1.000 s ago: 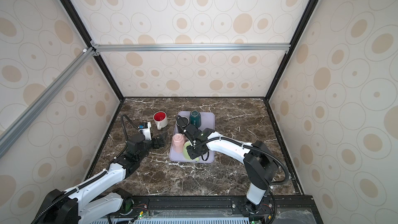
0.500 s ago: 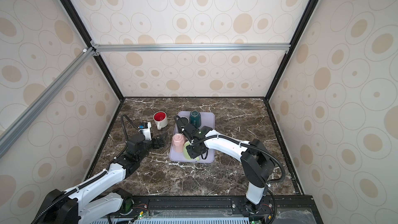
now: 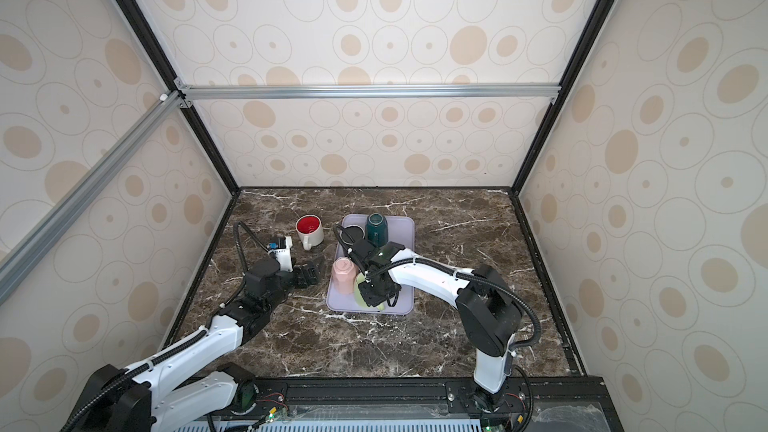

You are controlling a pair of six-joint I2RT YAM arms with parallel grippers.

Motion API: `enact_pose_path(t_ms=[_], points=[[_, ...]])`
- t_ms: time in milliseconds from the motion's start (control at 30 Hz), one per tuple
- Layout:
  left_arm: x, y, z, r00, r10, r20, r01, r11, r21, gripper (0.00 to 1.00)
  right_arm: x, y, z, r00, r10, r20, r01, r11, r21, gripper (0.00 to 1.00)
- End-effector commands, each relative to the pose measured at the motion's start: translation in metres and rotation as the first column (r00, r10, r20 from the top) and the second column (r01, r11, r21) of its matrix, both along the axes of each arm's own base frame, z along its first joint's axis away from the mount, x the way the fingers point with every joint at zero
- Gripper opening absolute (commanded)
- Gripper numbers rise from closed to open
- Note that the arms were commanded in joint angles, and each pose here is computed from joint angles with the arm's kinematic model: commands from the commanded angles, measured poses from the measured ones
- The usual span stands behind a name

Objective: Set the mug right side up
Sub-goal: 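Grasp the light-green mug's rim with the right gripper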

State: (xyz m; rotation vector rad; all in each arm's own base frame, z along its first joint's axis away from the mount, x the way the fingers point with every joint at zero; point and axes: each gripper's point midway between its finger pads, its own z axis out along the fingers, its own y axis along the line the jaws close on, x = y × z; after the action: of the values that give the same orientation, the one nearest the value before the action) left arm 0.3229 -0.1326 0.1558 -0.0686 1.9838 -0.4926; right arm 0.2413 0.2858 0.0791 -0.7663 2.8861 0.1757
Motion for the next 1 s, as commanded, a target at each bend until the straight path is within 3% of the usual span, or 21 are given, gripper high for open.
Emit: enact_pose_path(t_ms=[0,533,967], points=[[0.002,-0.003,0.005,1.0,-0.004,0.011,0.004,1.0,-0.022,0.98,0.0,-0.004,-0.001,1.0,0.011,0.004,-0.011,0.998,-0.057,0.27],[0.002,-0.002,0.003,1.0,0.002,0.007,-0.002,1.0,-0.018,0.98,0.002,-0.013,-0.011,1.0,-0.005,0.011,0.007,0.992,-0.128,0.26],[0.002,-0.003,-0.001,1.0,0.0,-0.002,0.0,1.0,-0.014,0.98,0.008,-0.026,-0.013,0.999,-0.02,0.041,0.029,0.977,-0.209,0.18]])
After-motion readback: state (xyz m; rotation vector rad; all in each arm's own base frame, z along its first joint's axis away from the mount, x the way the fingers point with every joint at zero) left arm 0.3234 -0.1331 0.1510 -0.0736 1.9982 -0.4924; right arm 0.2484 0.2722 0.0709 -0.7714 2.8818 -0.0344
